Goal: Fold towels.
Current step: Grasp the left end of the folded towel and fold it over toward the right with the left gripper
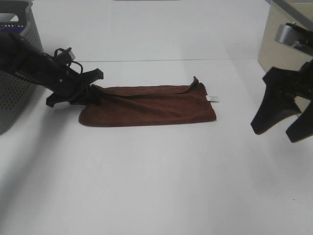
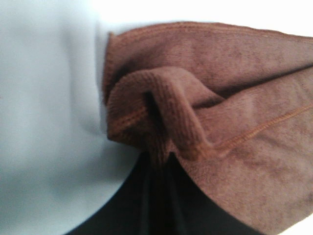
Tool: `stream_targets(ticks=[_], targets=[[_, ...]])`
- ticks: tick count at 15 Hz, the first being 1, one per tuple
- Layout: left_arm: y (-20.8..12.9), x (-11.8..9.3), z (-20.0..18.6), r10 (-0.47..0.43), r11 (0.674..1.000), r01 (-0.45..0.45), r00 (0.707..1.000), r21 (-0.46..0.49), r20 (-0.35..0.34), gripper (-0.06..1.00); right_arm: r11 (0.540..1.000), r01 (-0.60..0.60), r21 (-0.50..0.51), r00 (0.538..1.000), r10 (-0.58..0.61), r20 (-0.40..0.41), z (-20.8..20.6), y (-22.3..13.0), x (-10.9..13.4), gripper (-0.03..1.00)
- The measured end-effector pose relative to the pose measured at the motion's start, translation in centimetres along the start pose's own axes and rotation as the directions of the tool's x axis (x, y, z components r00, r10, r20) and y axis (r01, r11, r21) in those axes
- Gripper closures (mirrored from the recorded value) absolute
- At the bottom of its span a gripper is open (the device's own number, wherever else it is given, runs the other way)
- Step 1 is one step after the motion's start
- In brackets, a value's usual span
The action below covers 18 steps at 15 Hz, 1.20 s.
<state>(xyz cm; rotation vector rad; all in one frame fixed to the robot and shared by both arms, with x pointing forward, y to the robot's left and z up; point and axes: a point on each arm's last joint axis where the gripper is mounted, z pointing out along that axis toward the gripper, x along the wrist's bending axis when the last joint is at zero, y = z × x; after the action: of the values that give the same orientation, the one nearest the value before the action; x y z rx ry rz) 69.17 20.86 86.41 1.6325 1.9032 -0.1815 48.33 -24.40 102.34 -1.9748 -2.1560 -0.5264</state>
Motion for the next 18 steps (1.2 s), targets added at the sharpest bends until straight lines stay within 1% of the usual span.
stream_targets(ticks=[2, 3, 5, 6, 7, 9, 11, 12, 14, 16, 17, 18], targets=[[1.1, -1.8, -2.6, 0.028, 0.998, -0.027, 0.999, -0.051, 0.023, 0.92, 1.000, 0.007, -0.020, 1.000, -0.007, 0.022, 0.0, -2.1, -0.3, 0.26], [1.7, -2.8, -3.9, 0.035, 0.997, -0.032, 0.998, -0.075, 0.043, 0.92, 0.999, 0.011, -0.051, 0.999, -0.009, 0.037, 0.0, -2.7, -0.4, 0.26], [2.8, -5.2, -5.7, 0.039, 0.996, -0.030, 0.994, -0.082, 0.103, 0.92, 0.994, 0.023, -0.110, 0.998, -0.016, 0.062, 0.0, -3.0, -0.7, 0.26], [3.1, -6.7, -6.1, 0.047, 0.996, -0.036, 0.990, -0.084, 0.131, 0.92, 0.991, 0.024, -0.132, 0.998, -0.015, 0.068, 0.0, -2.9, -0.7, 0.26], [3.2, -7.5, -6.1, 0.052, 0.996, -0.040, 0.989, -0.084, 0.142, 0.92, 0.990, 0.024, -0.136, 0.998, -0.015, 0.068, 0.0, -2.9, -0.8, 0.26], [3.0, -11.5, -6.0, 0.096, 0.991, -0.076, 0.977, -0.111, 0.188, 0.92, 0.988, 0.025, -0.150, 0.997, -0.015, 0.071, 0.0, -2.7, -0.8, 0.26], [2.2, -15.3, -4.9, 0.129, 0.985, -0.100, 0.966, -0.138, 0.224, 0.92, 0.988, 0.026, -0.154, 0.997, -0.015, 0.072, 0.0, -2.7, -0.8, 0.26], [1.7, -16.6, -3.9, 0.136, 0.984, -0.104, 0.962, -0.143, 0.236, 0.92, 0.988, 0.026, -0.154, 0.997, -0.015, 0.072, 0.0, -2.7, -0.8, 0.26], [0.4, -18.3, -0.6, 0.140, 0.986, -0.111, 0.959, -0.127, 0.248, 0.92, 0.988, 0.026, -0.154, 0.997, -0.015, 0.072, 0.0, -2.7, -0.8, 0.26], [-0.7, -19.5, 2.4, 0.141, 0.986, -0.114, 0.957, -0.119, 0.253, 0.92, 0.988, 0.024, -0.155, 0.998, -0.013, 0.069, 0.0, -2.7, -0.8, 0.26], [-1.1, -20.0, 3.6, 0.136, 0.987, -0.107, 0.957, -0.121, 0.257, 0.90, 0.988, 0.024, -0.155, 0.998, -0.013, 0.069, 0.0, -2.7, -0.8, 0.26], [-1.3, -20.4, 4.3, 0.127, 0.988, -0.098, 0.956, -0.121, 0.264, 0.87, 0.988, 0.024, -0.155, 0.998, -0.013, 0.069, 0.0, -2.7, -0.8, 0.26]])
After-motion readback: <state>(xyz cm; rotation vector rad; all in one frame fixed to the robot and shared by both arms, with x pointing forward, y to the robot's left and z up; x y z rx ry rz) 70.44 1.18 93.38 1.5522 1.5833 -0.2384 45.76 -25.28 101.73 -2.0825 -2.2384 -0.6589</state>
